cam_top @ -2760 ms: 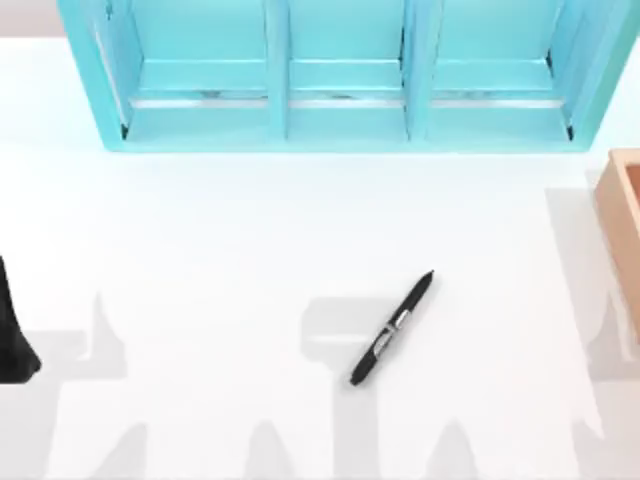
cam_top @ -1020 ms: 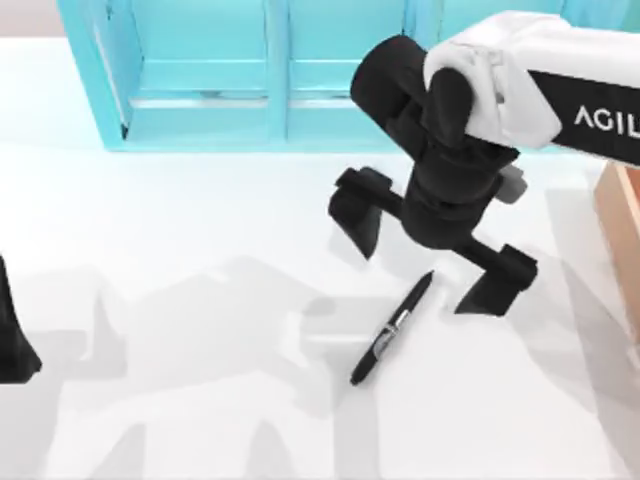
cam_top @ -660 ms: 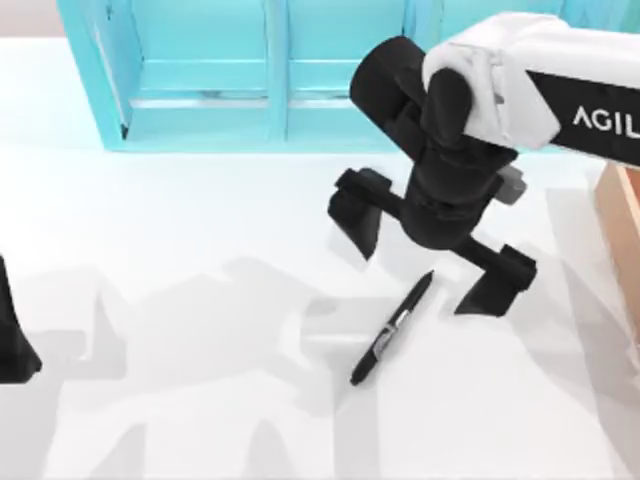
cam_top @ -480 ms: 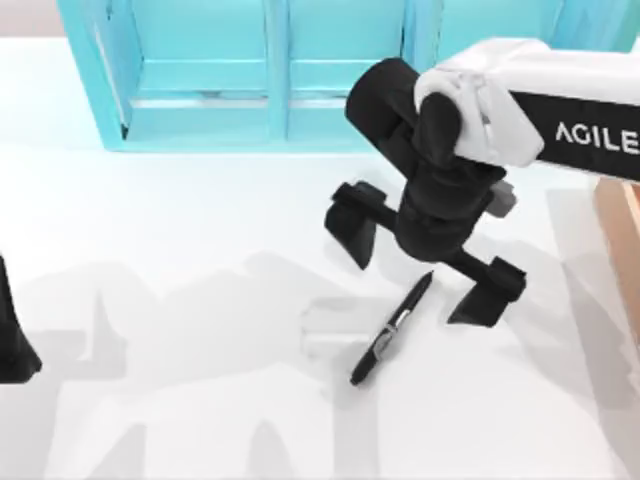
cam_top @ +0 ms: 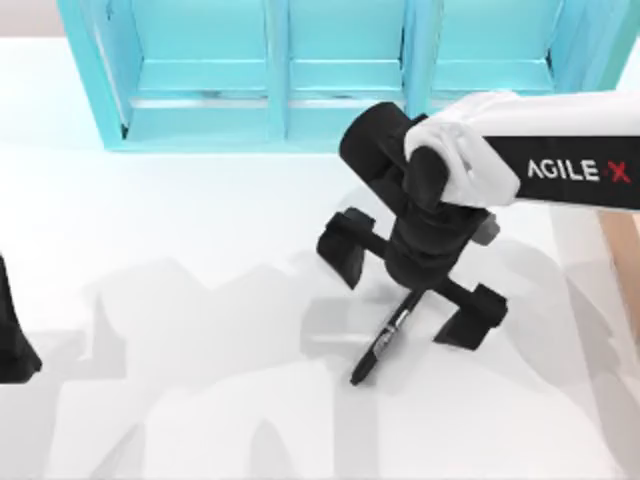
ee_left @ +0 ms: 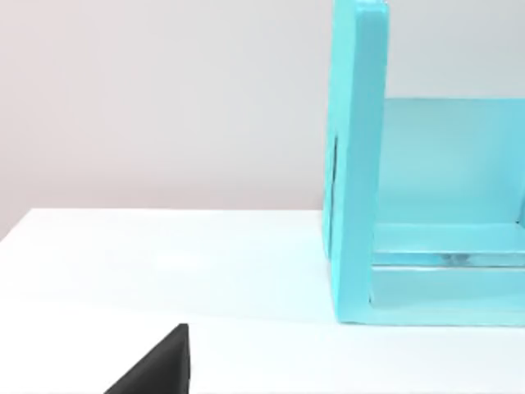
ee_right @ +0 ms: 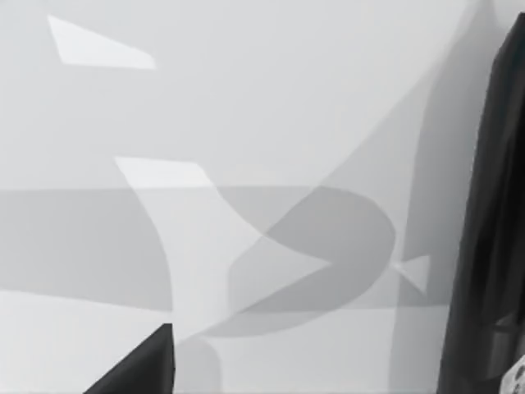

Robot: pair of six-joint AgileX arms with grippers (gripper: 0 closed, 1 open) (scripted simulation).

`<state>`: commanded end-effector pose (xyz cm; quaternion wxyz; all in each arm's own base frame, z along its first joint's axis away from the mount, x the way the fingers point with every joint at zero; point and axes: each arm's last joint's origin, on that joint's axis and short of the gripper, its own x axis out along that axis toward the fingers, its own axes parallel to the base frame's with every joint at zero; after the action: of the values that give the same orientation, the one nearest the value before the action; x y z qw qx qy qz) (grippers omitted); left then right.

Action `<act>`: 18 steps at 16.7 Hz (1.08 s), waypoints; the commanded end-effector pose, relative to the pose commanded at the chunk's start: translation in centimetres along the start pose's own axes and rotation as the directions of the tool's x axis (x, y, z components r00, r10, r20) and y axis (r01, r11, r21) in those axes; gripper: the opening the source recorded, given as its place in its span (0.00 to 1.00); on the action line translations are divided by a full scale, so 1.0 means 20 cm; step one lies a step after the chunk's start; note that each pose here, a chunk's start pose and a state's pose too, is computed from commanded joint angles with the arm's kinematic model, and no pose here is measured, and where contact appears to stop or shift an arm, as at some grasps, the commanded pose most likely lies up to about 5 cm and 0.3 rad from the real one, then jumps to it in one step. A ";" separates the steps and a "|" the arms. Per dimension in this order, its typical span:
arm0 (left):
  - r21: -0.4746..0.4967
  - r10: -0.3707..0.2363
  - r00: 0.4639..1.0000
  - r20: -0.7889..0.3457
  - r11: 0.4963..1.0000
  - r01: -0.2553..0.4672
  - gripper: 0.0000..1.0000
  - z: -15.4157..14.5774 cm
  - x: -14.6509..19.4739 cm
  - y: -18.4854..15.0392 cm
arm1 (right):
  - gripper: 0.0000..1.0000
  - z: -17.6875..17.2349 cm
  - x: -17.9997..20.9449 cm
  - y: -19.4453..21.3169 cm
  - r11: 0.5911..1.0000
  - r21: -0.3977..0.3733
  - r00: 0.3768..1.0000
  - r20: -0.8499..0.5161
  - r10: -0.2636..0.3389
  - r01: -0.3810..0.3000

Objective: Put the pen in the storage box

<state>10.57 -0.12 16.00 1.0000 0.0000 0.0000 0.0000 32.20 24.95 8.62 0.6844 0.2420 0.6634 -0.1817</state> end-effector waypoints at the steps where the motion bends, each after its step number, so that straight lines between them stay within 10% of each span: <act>1: 0.000 0.000 1.000 0.000 1.000 0.000 1.00 0.00 0.00 0.00 | 1.00 0.00 0.00 0.00 1.000 0.000 1.000 0.000 0.000 0.000; 3: 0.000 0.000 1.000 0.000 1.000 0.000 1.00 0.00 0.00 0.00 | 1.00 0.00 0.00 0.00 1.000 0.000 1.000 0.000 0.000 0.000; 16: 0.000 0.000 1.000 0.000 1.000 0.000 1.00 0.00 0.00 0.00 | 0.02 0.00 0.00 0.00 1.000 0.000 1.000 0.000 0.000 0.000; 18: 0.000 0.000 1.000 0.000 1.000 0.000 1.00 0.00 0.00 0.00 | 0.00 0.00 0.00 0.00 1.000 0.000 1.000 0.000 0.000 0.000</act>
<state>10.57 -0.12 16.00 1.0000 0.0000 0.0000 0.0000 32.20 24.95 8.62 0.6844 0.2420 0.6634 -0.1817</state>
